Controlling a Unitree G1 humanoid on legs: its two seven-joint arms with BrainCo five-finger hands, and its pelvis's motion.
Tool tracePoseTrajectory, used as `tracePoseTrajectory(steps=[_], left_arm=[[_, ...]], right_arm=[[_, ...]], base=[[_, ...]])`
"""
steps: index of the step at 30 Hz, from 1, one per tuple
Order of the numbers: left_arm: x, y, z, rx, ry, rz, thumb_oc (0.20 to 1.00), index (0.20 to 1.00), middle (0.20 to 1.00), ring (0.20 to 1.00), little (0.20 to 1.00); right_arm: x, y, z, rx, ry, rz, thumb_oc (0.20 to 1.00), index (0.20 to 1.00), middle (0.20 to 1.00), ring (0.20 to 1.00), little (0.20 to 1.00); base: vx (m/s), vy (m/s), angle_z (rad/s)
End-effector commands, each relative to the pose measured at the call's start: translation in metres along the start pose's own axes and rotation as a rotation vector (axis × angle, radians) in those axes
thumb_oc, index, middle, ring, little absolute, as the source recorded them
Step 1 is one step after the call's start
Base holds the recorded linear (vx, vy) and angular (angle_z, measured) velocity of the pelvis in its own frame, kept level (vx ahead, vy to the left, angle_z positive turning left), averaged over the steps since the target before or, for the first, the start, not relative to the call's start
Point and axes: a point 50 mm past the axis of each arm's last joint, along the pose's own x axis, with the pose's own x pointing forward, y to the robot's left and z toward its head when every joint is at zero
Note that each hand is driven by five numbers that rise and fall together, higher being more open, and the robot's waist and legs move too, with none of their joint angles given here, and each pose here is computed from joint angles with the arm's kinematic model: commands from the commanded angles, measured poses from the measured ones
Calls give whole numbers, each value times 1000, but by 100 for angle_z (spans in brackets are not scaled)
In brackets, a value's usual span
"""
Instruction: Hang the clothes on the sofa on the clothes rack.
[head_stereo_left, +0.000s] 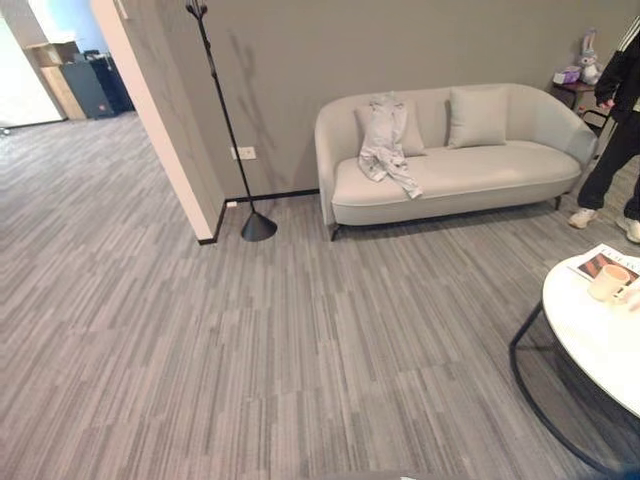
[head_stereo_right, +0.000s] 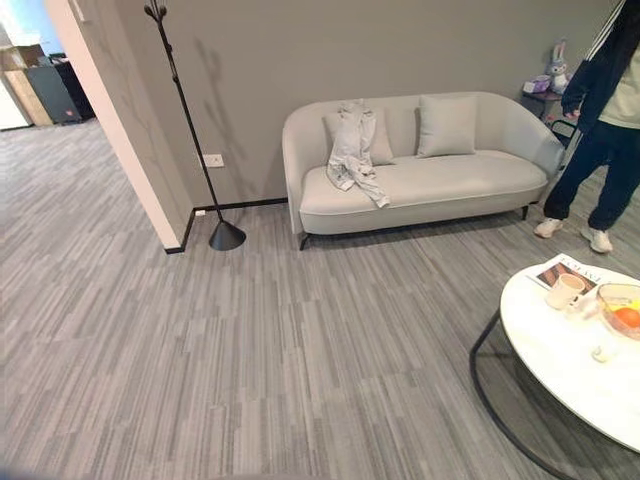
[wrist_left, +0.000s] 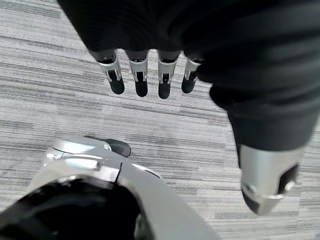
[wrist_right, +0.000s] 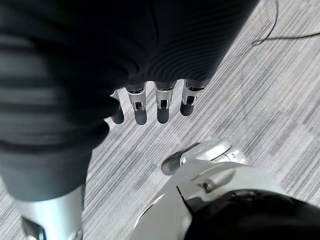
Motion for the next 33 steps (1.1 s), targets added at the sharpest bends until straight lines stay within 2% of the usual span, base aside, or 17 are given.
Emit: tracePoseTrajectory(steps=[1,5,10,12,16,17,18,20,25,27,33], left_arm=[[-4,7,-34,29,113,35,1000,1000,1000,1000,1000],[-6,19,-33,14,95,68,1000,1000,1000,1000,1000],[-6,25,-27,-27,77,95,1000,1000,1000,1000,1000],[-5,26,-24,-44,62,103,1000,1000,1000,1000,1000],[-3,21,-9,-43,16,78,1000,1000,1000,1000,1000],[-1,11,20,-32,-91,40,1000,1000,1000,1000,1000],[-1,11,20,-32,-91,40,1000,1000,1000,1000,1000],[0,-3,32,45,-141,-5,1000,1000,1000,1000,1000],[-1,16,19,30,-92,51,1000,1000,1000,1000,1000],[-4,34,-2,26,-3,103,1000,1000,1000,1000,1000],[-9,44,-30,19,80,118,1000,1000,1000,1000,1000]], right_arm=[[-2,38,-38,47,117,89,1000,1000,1000,1000,1000],[0,20,-21,89,79,48,1000,1000,1000,1000,1000],[0,22,-7,30,60,53,1000,1000,1000,1000,1000],[0,20,-14,20,83,44,1000,1000,1000,1000,1000],[-1,16,-16,40,84,28,1000,1000,1000,1000,1000],[-1,8,-11,59,50,-8,1000,1000,1000,1000,1000],[-1,8,-11,59,50,-8,1000,1000,1000,1000,1000],[0,2,15,11,-32,-32,1000,1000,1000,1000,1000],[1,16,22,-13,-55,18,1000,1000,1000,1000,1000],[2,41,7,-63,5,94,1000,1000,1000,1000,1000],[0,67,-15,-104,66,179,1000,1000,1000,1000,1000]], base=[[543,-31,51],[484,-167,49],[731,-346,53],[730,-410,50],[499,-339,36],[646,-469,39],[1050,-778,95],[821,-584,122],[381,-222,-28],[374,-169,-74],[360,-31,-84]])
